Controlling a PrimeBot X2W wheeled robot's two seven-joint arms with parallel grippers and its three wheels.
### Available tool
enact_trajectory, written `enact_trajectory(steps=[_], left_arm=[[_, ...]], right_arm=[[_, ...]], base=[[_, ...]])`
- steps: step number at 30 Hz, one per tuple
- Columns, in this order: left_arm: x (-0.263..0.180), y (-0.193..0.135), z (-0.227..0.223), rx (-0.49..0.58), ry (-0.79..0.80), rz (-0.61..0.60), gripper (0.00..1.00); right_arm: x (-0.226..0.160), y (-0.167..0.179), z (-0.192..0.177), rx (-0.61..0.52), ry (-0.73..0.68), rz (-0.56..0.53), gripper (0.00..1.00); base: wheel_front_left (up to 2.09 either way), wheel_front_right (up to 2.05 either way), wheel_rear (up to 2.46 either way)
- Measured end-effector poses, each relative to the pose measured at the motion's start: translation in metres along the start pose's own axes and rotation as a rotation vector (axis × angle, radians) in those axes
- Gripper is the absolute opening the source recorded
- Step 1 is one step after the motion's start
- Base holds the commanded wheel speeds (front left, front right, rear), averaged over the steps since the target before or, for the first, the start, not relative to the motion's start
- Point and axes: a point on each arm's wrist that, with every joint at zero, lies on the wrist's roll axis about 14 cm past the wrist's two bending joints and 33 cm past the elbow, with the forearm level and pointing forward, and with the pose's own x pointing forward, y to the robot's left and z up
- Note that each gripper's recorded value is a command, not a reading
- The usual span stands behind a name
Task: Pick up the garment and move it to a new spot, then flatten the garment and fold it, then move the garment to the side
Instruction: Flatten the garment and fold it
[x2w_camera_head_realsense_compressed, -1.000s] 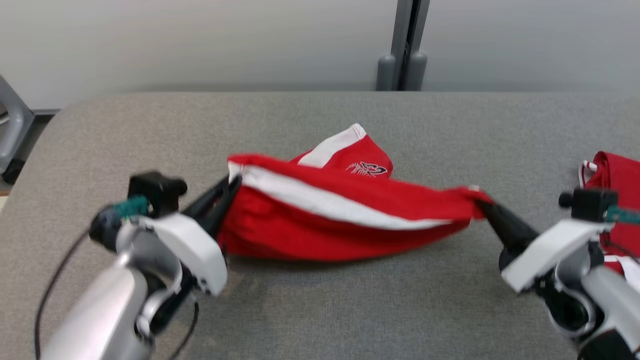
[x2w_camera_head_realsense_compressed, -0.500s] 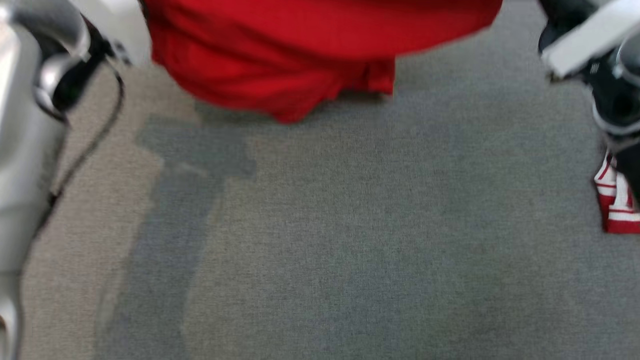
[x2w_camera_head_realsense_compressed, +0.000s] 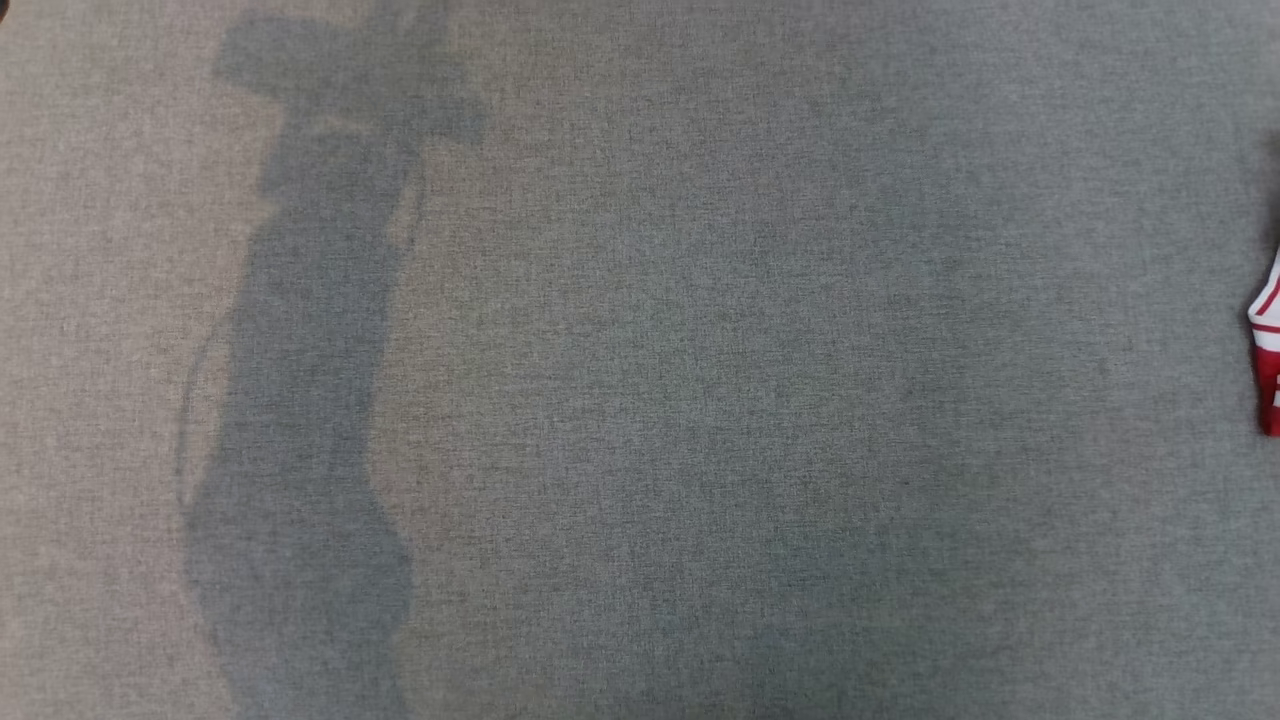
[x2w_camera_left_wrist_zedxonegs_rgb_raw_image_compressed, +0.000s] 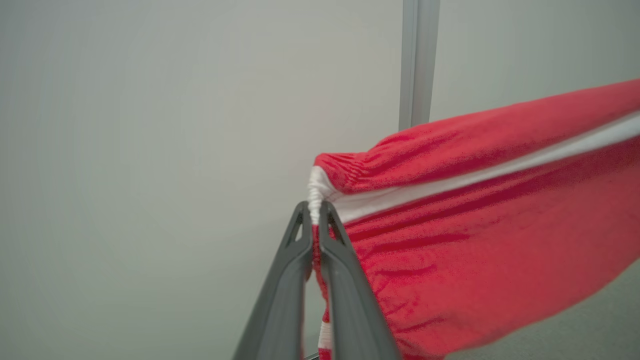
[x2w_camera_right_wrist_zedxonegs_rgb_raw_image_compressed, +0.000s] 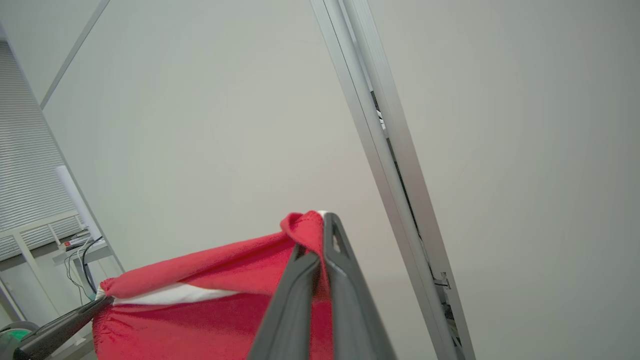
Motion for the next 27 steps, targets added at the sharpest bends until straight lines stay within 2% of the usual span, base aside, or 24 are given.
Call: enact_trajectory(steps=[6, 10, 11, 16, 23, 27], left_arm=[[0.005, -0.006, -0.017, -0.036, 0.024, -0.005, 0.00], [-0.007, -0.017, -0.061, -0.032, 0.130, -0.030, 0.00], [-0.007, -0.017, -0.061, -0.032, 0.130, -0.030, 0.00], [-0.031, -0.039, -0.109, -0.042, 0.255, -0.094, 0.00], [-0.092, -0.061, -0.161, -0.216, 0.458, -0.123, 0.00], [-0.135, -0.072, -0.176, -0.298, 0.579, -0.142, 0.00]], right_arm=[[0.002, 0.001, -0.016, -0.030, 0.047, 0.007, 0.00], [-0.022, -0.010, -0.056, -0.026, 0.161, -0.021, 0.00], [-0.022, -0.010, -0.056, -0.026, 0.161, -0.021, 0.00], [-0.061, -0.011, -0.102, -0.002, 0.308, -0.027, 0.00], [-0.144, -0.006, -0.152, 0.043, 0.581, -0.049, 0.00], [-0.190, 0.000, -0.154, 0.059, 0.679, -0.065, 0.00]], base=[[0.00, 0.00, 0.00], [0.00, 0.00, 0.00], [0.00, 0.00, 0.00], [0.00, 0.00, 0.00], [0.00, 0.00, 0.00], [0.00, 0.00, 0.00]])
